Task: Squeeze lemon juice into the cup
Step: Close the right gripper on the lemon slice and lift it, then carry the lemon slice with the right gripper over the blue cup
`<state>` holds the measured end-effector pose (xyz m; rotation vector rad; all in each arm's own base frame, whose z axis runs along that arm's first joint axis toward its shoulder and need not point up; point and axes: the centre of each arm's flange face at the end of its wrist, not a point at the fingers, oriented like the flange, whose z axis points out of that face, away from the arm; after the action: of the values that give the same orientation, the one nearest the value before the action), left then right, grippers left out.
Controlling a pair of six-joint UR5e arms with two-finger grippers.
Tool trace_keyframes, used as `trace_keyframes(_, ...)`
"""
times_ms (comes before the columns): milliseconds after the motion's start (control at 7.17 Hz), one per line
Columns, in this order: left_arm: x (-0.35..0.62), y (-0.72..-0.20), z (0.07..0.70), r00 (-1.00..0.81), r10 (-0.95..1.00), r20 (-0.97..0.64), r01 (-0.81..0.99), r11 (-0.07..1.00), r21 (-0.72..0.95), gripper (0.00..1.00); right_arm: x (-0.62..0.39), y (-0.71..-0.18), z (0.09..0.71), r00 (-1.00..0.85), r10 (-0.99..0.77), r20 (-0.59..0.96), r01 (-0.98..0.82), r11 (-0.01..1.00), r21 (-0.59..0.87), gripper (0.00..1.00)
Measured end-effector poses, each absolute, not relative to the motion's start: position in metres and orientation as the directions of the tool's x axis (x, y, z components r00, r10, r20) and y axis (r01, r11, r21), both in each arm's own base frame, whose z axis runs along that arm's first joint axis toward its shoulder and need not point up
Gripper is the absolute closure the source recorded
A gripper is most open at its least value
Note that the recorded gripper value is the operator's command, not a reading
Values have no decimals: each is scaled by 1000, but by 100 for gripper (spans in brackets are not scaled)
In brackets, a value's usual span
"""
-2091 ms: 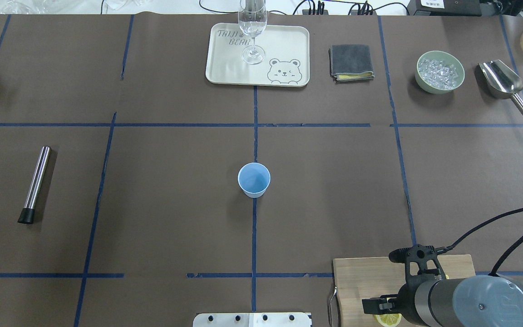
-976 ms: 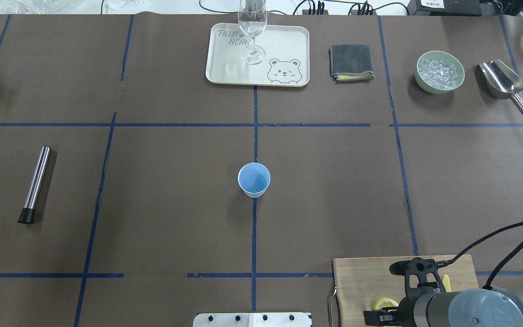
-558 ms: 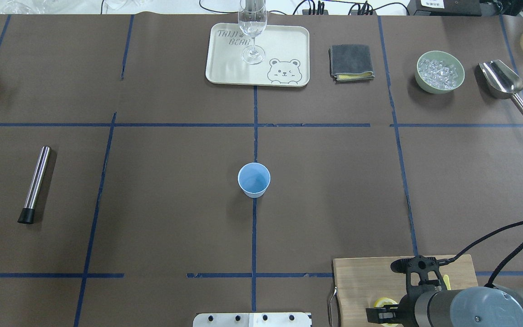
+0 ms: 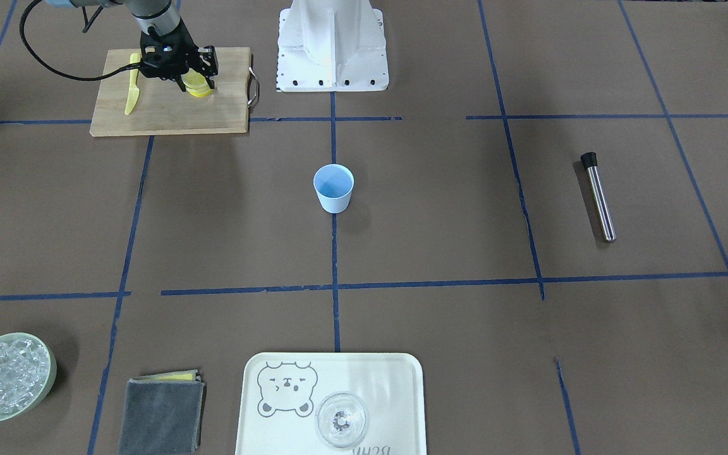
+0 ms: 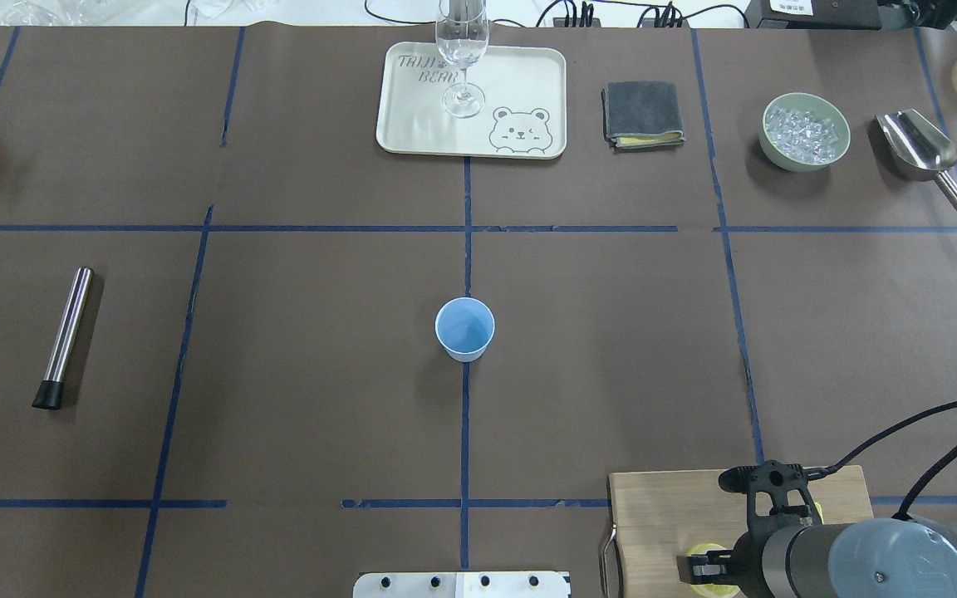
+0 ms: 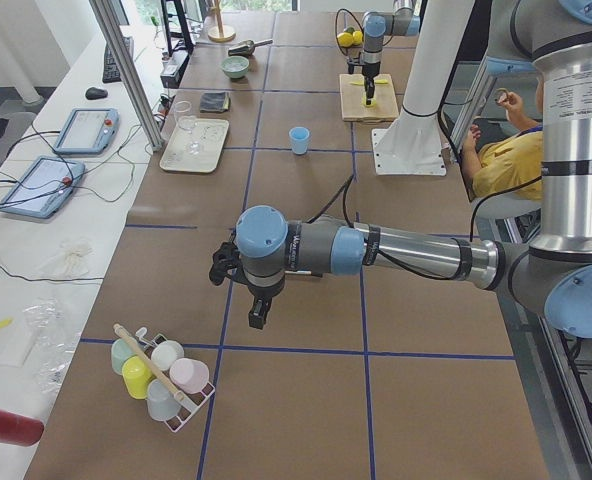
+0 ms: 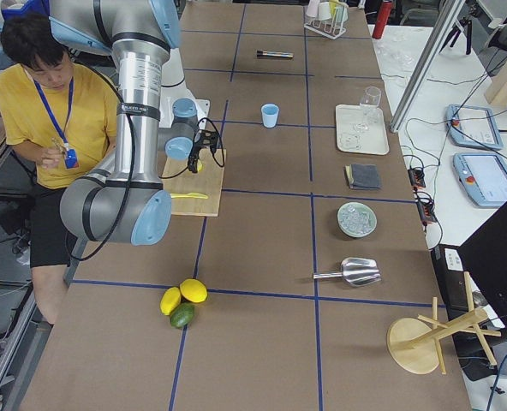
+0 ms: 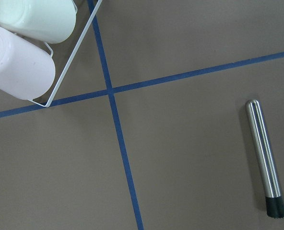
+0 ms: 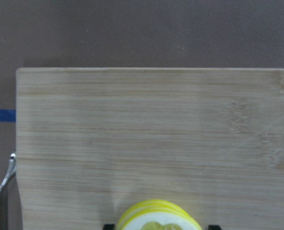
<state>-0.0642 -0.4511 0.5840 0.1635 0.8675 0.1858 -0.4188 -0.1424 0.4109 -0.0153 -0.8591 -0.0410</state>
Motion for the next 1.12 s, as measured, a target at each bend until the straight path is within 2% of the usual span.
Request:
trace_keyframes(697,-64,-443,583,632,228,-740,-96,971,218,0,-384,-148,390,629,-21,777,24,1000,7,41)
trace_keyframes(1115,-64,-437,583,632,228,-740,-96,971,217,0,-353,-194,365,579,67,812,-34,998,-58,41)
